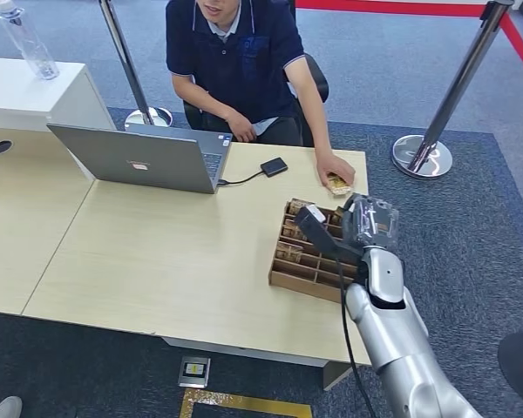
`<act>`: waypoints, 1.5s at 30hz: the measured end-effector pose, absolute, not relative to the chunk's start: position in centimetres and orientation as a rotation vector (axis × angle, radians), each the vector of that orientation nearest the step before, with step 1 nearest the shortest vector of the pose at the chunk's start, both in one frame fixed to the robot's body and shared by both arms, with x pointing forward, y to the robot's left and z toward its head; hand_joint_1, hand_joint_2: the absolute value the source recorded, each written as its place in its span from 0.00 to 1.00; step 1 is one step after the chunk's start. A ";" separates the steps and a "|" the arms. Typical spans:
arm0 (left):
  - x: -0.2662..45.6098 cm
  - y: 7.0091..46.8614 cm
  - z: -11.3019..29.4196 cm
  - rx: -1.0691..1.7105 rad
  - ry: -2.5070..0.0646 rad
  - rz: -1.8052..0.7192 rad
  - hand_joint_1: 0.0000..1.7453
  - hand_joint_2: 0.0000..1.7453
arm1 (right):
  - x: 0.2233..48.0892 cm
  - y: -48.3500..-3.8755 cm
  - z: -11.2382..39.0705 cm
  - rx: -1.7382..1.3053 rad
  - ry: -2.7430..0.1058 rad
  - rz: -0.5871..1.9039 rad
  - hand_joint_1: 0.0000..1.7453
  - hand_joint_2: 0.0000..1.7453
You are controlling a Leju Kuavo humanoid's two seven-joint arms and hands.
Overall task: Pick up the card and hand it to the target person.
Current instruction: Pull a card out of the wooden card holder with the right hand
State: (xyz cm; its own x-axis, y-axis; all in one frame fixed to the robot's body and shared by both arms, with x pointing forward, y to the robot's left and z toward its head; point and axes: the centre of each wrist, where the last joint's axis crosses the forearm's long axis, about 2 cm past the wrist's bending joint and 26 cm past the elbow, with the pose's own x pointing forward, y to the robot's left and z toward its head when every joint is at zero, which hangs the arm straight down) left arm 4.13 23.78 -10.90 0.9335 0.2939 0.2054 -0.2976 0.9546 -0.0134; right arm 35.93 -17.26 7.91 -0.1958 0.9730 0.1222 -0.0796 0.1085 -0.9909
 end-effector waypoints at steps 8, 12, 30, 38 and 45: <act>4.1 23.8 -10.9 0.018 -0.208 0.298 0.00 0.00 | 35.6 -17.4 7.8 -0.979 -1.365 1.292 1.00 1.00; 4.1 23.8 -10.9 0.018 -0.208 0.296 0.00 0.00 | 35.4 -17.6 7.8 -0.980 -1.376 1.292 1.00 1.00; 4.1 23.7 -10.9 0.015 -0.208 0.299 0.00 0.00 | 36.5 -17.5 10.3 -1.046 -1.571 1.280 1.00 1.00; 4.2 23.7 -10.9 0.007 -0.209 0.297 0.00 0.00 | 38.0 -17.3 12.6 -1.091 -1.643 1.273 1.00 1.00; 4.2 23.5 -10.9 0.002 -0.209 0.298 0.00 0.00 | 39.4 -16.8 14.7 -1.105 -1.658 1.284 0.21 1.00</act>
State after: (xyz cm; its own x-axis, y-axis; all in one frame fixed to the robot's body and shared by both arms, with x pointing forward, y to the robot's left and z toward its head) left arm 4.19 23.52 -10.86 0.9344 0.2916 0.2045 -0.2921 0.9560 -0.0286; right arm 39.43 -16.82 14.68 -0.3438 0.9375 0.0537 0.1827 0.1229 -0.9755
